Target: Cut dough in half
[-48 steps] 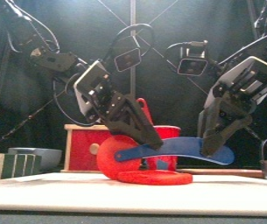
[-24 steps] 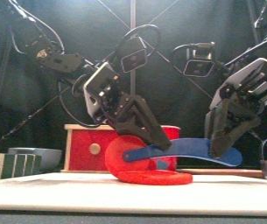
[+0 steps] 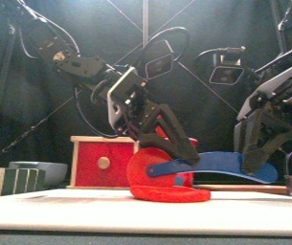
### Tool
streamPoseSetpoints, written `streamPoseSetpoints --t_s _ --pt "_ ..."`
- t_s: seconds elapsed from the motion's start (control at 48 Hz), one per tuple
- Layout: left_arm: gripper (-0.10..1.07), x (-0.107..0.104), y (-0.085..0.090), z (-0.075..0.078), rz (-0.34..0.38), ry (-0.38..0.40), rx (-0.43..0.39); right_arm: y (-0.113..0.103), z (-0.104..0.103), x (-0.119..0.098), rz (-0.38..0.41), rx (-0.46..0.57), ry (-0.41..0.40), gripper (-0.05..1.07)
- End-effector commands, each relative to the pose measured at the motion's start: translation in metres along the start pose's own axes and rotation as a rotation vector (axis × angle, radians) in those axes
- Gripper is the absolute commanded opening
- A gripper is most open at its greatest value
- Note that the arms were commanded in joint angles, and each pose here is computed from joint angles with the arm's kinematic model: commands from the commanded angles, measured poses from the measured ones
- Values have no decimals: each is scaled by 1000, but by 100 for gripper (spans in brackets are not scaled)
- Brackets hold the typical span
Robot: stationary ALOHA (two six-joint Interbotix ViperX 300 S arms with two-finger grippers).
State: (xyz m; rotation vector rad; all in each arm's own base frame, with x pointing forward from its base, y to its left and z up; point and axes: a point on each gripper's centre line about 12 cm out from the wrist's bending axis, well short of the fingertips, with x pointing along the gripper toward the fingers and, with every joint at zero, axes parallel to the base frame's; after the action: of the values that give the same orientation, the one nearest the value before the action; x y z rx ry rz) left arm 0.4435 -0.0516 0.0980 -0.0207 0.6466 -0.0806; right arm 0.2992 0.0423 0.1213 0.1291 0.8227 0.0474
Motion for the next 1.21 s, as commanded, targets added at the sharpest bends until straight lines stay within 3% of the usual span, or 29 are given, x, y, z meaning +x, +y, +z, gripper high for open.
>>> streamPoseSetpoints --t_s 0.0,1.188 --pt "56 2 -1 3 -2 3 5 3 13 -10 12 -1 -60 26" --pt "56 30 6 16 6 47 15 1 -16 -28 17 -7 -14 26"
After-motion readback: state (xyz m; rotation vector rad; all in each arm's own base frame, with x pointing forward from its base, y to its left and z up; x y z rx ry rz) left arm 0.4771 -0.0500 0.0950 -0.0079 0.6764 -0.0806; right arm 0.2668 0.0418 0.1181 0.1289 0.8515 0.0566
